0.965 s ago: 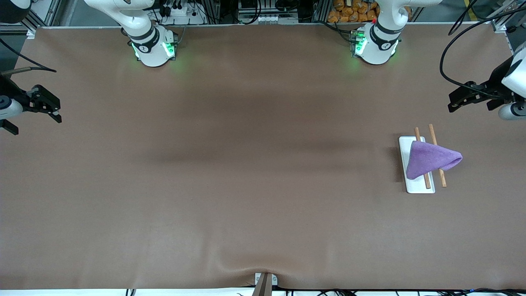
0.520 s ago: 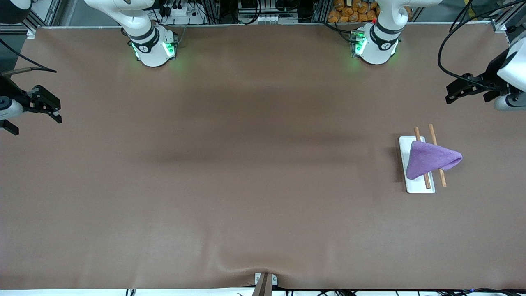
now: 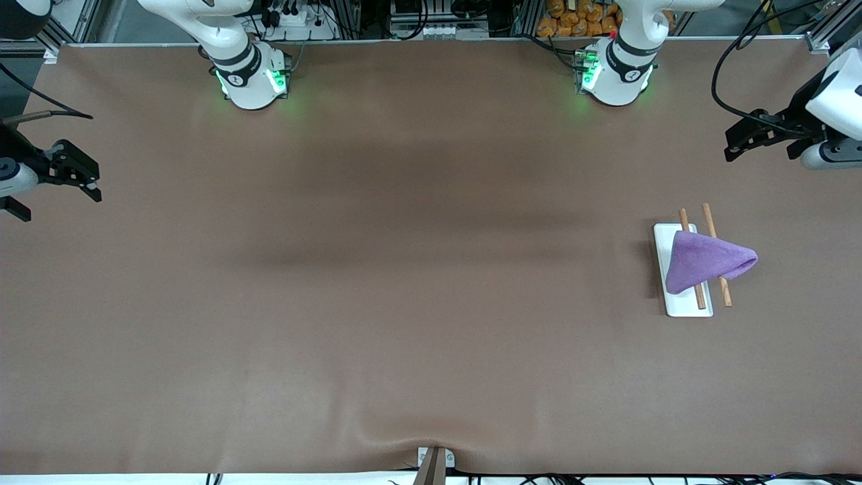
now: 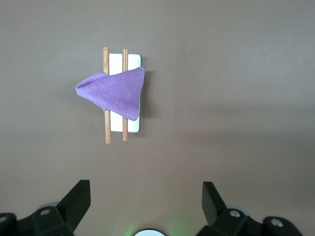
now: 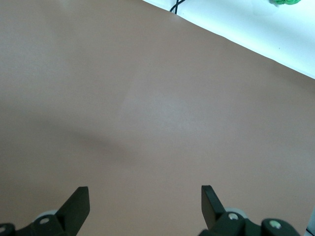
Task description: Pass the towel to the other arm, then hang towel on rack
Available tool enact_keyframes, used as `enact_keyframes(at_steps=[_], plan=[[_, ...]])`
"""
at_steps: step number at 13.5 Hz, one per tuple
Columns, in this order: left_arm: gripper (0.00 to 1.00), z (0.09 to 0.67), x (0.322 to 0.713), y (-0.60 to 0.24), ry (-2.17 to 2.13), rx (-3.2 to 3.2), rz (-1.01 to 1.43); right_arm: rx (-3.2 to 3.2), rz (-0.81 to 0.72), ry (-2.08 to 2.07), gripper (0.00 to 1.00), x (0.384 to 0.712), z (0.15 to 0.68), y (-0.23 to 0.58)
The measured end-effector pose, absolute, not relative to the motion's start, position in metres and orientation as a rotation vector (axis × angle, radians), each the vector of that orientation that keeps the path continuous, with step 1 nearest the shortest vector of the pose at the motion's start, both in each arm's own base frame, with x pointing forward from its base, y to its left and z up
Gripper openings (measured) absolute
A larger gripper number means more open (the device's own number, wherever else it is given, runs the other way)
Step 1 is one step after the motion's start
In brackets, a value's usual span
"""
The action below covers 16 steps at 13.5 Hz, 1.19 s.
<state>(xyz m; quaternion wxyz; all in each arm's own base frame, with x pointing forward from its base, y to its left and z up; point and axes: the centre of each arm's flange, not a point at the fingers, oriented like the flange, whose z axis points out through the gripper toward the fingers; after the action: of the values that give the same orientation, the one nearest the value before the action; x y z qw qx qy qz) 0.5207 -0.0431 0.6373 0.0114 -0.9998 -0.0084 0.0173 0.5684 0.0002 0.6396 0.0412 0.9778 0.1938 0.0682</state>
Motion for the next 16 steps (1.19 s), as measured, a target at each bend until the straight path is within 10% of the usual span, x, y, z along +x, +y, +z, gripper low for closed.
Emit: enact_keyframes(at_steps=[16], plan=[[1.0, 0.6446, 0.5188, -0.0373, -0.042, -3.121, 0.029, 2.994, 0.21, 0.593, 1.0, 0.5685, 0.6401, 0.0001]])
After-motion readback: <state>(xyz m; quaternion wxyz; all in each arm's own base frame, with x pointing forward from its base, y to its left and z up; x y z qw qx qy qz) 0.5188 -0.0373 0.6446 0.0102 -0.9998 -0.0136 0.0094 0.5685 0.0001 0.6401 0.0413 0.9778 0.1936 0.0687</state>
